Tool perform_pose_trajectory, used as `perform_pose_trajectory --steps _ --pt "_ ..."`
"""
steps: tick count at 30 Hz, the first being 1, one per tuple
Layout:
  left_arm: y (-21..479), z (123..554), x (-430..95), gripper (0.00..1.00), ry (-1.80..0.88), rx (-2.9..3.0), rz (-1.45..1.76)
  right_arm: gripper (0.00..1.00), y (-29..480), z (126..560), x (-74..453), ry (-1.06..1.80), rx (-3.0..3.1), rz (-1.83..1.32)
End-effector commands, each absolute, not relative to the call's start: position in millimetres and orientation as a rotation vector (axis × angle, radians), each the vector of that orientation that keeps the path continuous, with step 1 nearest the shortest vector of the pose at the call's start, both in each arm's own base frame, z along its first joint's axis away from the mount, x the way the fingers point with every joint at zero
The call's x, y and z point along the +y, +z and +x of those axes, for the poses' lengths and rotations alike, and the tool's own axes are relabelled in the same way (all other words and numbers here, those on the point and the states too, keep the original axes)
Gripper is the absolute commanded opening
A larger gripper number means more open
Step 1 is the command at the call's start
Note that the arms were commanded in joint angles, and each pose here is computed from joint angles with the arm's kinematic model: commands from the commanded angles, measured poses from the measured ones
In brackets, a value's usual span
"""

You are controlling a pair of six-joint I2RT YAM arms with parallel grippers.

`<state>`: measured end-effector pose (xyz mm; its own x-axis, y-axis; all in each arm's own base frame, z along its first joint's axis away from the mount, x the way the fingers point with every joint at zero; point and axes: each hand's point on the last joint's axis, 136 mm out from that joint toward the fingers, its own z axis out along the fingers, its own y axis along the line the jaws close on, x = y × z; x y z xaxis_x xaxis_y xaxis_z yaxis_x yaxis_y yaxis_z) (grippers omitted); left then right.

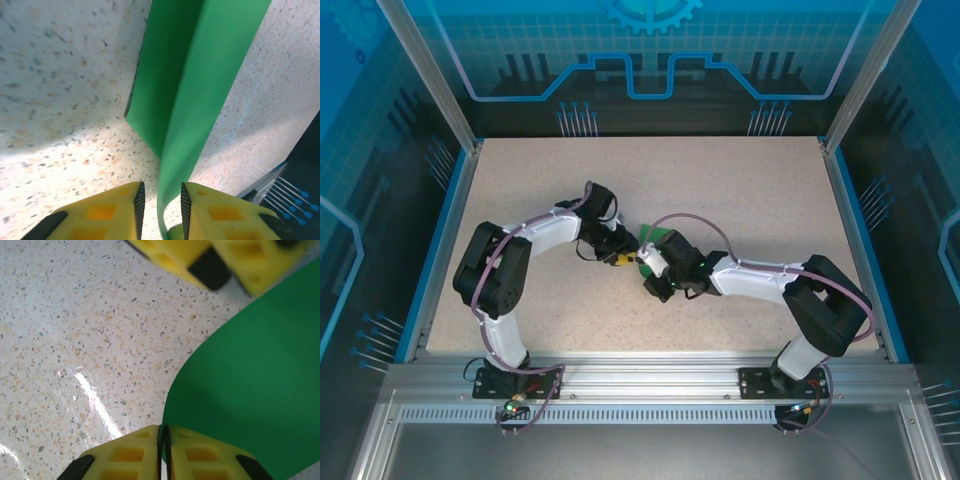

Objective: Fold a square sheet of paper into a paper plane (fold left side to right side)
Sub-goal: Third fold the triangle at the center of the table.

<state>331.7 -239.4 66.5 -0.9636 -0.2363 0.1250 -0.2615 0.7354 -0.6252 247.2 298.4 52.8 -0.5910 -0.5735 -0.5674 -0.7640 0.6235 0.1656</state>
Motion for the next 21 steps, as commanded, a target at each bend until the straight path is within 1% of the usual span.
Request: perform_pose_trajectory --steps 1,4,7,10,15,21 --pt "100 347 -235 0.31 1.091 -2.977 0.342 0.12 60 242 297 0.643 2.398 -1.023" --pt "107 356 -242 0.31 1.124 -2.981 0.308 0.11 62 244 296 0.672 2.404 -1.007" --pt "104 364 -252 0.29 1.158 -2.959 0.266 0.1 63 245 294 0.692 2.409 -0.996" --pt "90 369 -266 0.25 1.14 -2.925 0.21 0.1 64 247 292 0.714 2.419 -0.979" --pt "63 375 -291 0.22 1.076 -2.889 0.111 0.11 63 248 291 0.749 2.435 -0.958" --pt "31 378 -296 0.19 0.981 -2.876 0.108 0.11 63 254 287 0.773 2.467 -0.903"
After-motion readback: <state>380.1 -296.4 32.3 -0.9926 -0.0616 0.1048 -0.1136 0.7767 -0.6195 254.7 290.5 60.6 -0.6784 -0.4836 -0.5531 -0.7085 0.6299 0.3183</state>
